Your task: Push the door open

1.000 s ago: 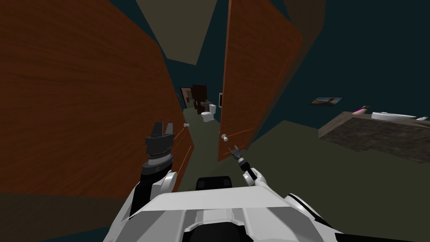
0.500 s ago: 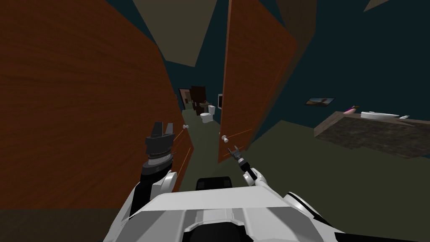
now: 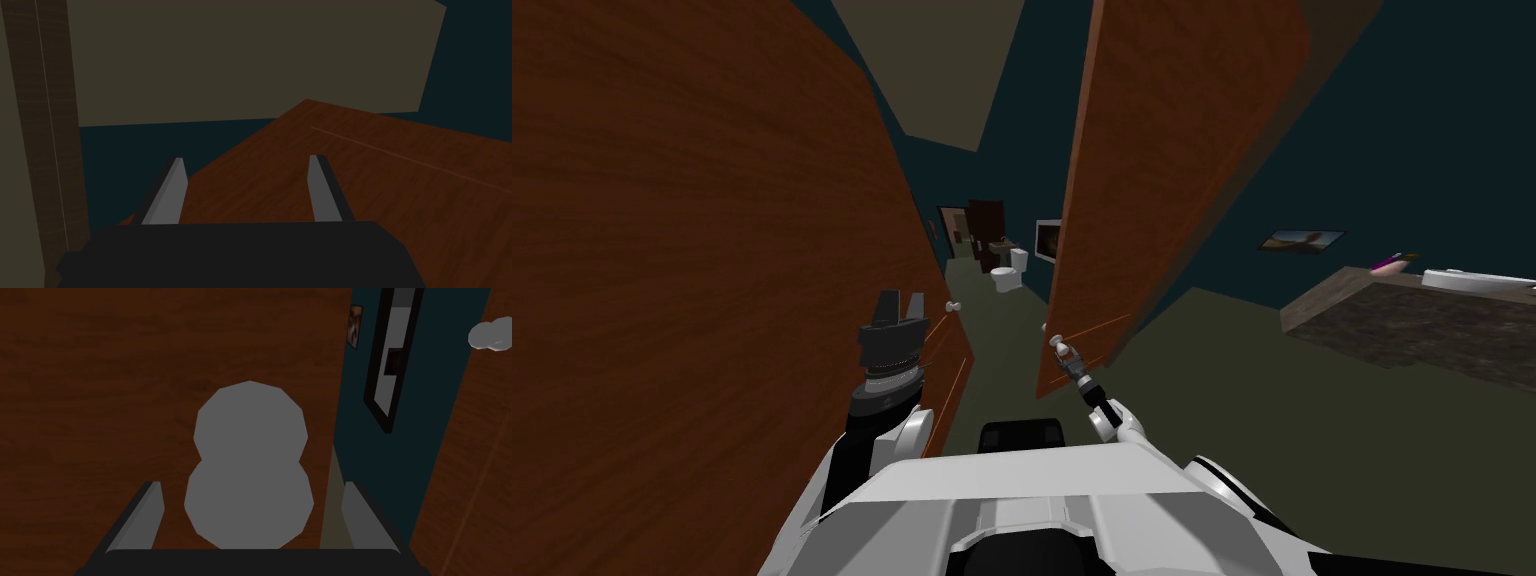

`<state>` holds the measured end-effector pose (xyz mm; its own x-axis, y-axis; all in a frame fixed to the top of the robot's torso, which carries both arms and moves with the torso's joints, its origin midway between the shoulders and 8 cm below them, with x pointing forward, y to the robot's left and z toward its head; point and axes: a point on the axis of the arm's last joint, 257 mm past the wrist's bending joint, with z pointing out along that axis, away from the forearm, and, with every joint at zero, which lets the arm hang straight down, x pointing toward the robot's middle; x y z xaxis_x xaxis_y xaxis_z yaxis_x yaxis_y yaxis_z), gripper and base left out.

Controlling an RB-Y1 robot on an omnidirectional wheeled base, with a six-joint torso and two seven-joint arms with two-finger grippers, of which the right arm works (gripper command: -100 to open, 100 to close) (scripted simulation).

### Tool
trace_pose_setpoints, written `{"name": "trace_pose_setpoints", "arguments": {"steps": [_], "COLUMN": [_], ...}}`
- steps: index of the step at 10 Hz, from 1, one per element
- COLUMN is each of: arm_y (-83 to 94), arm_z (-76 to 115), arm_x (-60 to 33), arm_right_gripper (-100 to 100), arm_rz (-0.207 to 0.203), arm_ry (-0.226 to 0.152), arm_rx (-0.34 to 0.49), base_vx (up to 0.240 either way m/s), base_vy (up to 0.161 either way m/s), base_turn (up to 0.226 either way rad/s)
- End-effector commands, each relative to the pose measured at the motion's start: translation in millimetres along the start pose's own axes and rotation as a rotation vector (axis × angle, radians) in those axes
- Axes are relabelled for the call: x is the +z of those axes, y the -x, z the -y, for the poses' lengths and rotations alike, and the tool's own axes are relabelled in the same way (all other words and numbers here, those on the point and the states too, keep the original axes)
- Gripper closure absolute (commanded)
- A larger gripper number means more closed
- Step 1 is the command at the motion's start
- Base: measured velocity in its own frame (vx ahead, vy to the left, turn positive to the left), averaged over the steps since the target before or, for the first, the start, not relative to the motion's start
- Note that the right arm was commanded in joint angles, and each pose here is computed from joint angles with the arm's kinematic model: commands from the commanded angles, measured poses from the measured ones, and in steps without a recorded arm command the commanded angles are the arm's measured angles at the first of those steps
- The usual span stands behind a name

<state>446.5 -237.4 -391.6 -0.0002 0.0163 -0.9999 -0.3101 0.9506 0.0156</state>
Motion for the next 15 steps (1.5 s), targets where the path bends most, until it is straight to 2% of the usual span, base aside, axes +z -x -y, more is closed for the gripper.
{"name": "trace_pose_setpoints", "arguments": {"steps": [1,2,7,8,15], "arm_y": [0.0,0.0,0.0,-1.4,1.3], "arm_z": [0.0,0.0,0.0,1.4,3.6], "arm_x": [0.0,0.0,0.0,-0.4,3.1], "arm_right_gripper": [-100,100,100,100,100], "arm_rz": [0.000,0.000,0.000,-0.003,0.014], "arm_ry": [0.000,0.000,0.000,-0.009,-0.036], "arm_rx": [0.000,0.000,0.000,0.045,0.227], "base_vx": [0.094,-0.012,-0.017,0.018,0.031], "base_vy": [0.024,-0.002,-0.007,-0.002,0.005], "base_turn": [0.007,-0.009,0.001,-0.001,0.003]}}
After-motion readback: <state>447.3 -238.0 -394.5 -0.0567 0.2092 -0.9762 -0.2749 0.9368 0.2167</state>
